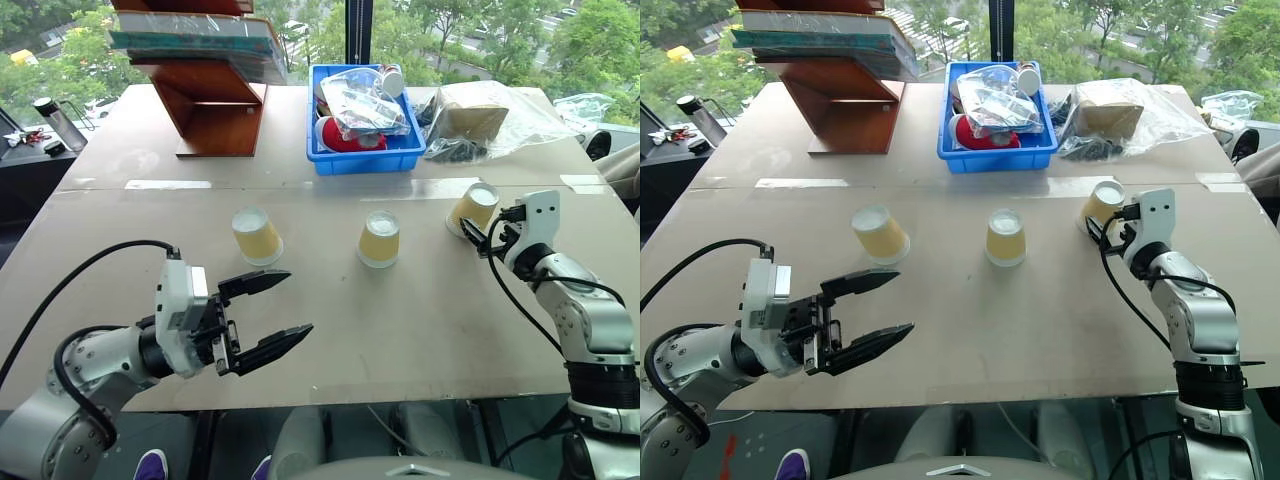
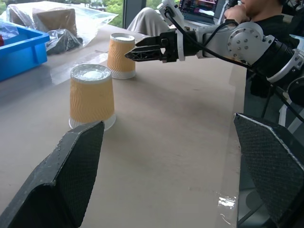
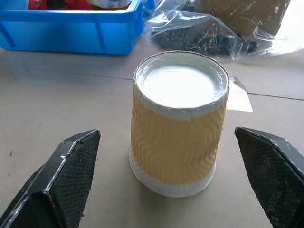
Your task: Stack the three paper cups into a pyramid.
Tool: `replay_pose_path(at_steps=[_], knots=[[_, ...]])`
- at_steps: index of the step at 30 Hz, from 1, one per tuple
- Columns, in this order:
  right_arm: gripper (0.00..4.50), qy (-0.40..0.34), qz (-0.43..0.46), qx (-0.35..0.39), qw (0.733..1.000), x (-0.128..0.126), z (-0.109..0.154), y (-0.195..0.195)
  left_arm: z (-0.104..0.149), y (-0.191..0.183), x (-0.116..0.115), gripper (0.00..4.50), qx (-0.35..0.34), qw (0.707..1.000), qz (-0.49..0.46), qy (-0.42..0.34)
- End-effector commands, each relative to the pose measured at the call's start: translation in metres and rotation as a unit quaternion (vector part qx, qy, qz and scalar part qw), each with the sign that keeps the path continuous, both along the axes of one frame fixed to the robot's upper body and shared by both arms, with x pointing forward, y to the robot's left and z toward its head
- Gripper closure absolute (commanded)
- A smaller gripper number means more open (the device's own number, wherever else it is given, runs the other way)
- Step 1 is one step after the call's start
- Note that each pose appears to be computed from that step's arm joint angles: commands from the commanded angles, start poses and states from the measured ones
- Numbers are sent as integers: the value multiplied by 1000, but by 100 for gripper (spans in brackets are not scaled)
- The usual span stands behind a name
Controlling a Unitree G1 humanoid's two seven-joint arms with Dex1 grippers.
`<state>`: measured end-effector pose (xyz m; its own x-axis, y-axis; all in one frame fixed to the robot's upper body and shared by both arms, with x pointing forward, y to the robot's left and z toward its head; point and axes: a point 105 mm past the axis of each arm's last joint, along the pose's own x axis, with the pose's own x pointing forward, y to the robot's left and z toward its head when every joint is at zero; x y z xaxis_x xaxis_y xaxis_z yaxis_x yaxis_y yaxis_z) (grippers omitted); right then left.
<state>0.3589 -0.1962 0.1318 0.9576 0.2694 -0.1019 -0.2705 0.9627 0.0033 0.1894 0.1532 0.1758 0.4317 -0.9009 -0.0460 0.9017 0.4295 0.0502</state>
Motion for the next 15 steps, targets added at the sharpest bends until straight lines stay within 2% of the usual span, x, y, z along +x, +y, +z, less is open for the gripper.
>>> replay_pose_path(at_steps=[1, 15], knots=[[0, -30, 11, -7, 999, 7, 13, 5, 8, -6, -6, 4, -4, 1000, -13, -27], [0, -52, -21, 23, 998, 39, 23, 0, 1, -2, -13, 4, 4, 1000, 19, -20]])
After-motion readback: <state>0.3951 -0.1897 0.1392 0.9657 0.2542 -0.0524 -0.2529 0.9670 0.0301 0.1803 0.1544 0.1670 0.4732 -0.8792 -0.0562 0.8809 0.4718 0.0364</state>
